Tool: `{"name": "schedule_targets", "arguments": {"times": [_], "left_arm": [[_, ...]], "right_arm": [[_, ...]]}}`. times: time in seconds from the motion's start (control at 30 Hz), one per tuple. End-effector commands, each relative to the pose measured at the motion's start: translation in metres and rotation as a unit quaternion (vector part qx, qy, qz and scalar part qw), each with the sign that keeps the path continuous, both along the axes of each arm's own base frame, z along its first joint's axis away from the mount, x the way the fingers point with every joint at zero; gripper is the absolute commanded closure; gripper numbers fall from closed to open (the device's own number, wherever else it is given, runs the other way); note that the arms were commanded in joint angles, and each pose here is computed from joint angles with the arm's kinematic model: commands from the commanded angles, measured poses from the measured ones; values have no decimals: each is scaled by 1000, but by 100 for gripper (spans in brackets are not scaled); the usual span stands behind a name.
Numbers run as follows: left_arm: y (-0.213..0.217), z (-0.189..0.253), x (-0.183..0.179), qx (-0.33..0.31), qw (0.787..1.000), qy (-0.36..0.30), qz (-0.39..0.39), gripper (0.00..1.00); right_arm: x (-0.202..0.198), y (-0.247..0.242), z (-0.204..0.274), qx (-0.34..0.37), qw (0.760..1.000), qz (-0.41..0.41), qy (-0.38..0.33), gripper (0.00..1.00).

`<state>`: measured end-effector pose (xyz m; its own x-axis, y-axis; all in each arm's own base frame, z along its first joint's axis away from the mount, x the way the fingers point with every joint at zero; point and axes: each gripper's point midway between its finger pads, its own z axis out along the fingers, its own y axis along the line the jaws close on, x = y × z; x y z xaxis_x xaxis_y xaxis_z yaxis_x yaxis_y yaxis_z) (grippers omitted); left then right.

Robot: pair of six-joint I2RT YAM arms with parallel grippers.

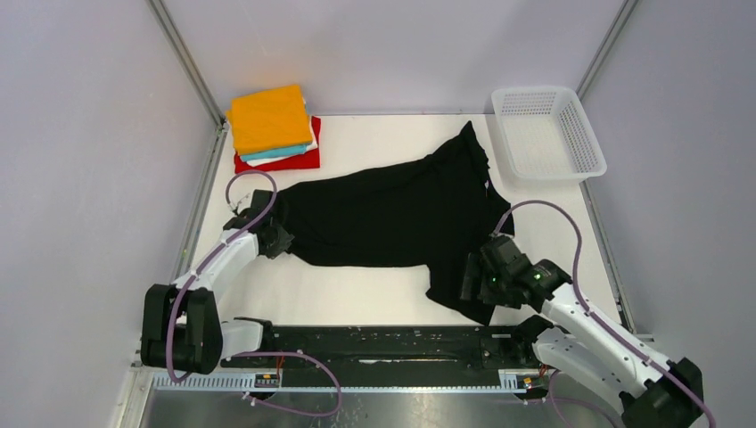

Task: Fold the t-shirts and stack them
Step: Flatten out the tshirt

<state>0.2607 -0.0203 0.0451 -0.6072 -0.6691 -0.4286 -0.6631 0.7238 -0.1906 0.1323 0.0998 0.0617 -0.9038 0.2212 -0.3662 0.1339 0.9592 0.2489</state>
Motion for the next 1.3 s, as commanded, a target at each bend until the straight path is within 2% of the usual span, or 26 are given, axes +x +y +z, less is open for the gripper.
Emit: {"name": "schedule_targets", "arguments": {"times": [0.0,0.13,0.47,0.97,1.07,1.17,1.23,1.27], "left_arm": [[-4,15,4,24,999,-39,-12,100],[-11,17,4,23,998,-42,-27,100],[-16,17,6,15,998,-40,-42,100],[-16,27,6,13,997,-60,-43,100],[-16,28,6,13,997,-63,-43,100],[-15,29,5,16,997,-64,-42,100],[-13,30,4,19,997,-65,-41,100],[-13,31,4,20,997,-67,-40,100]], "right_arm": [[-40,-16,-27,-59,995,-26,82,3],[-48,-9,-43,-64,992,-12,108,7],[-28,2,-42,-80,992,5,95,26],[-25,4,-42,-99,988,-15,115,34],[-25,4,-41,-104,988,-18,115,40],[-25,4,-41,-102,988,-17,115,52],[-25,4,-42,-101,988,-20,112,64],[-25,4,-42,-100,989,-20,111,73]]}}
